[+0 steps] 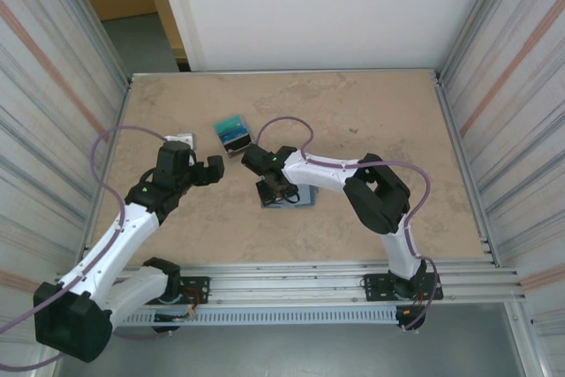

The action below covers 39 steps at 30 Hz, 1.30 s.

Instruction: Take the credit cards out of the card holder

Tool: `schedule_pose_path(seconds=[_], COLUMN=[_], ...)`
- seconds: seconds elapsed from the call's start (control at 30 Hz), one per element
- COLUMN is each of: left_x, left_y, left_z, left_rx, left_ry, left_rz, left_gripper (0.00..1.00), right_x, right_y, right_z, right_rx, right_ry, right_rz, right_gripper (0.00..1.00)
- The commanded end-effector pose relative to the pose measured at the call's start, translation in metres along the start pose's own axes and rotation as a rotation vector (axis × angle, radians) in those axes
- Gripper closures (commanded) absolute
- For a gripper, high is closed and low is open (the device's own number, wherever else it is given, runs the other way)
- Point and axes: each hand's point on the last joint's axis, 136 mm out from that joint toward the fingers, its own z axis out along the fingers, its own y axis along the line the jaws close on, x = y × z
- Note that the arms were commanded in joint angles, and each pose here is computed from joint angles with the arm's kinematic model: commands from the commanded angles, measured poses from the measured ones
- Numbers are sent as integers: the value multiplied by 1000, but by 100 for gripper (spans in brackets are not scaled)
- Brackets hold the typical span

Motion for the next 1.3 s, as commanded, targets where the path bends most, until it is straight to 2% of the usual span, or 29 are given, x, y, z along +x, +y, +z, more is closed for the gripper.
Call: schedule_pose_path(seconds=[0.0,0.37,0.63,1.1,1.27], left_x=[-2,-17,-20,-24,-24], left_y=[0,-3,-4,-7,-7], left_z=[-4,-18,-24,-27,-28], left_rx=[5,27,39,59,61], left_ry=[-19,-84,-102,-109,-112], left_rz=[-13,-26,-32,-41,-58], left_gripper=[1,1,1,1,1], right_x=[1,-11,-8,4,13], right_y=[-4,-16,-31,-58,-64], right_z=[1,-32,-35,-47,-36], right_rx=[7,62,131,169,120], right_ry=[15,-82,-82,-81,-50], right_rz=[-1,0,-3,51,78], right_gripper=[57,68,67,66,68])
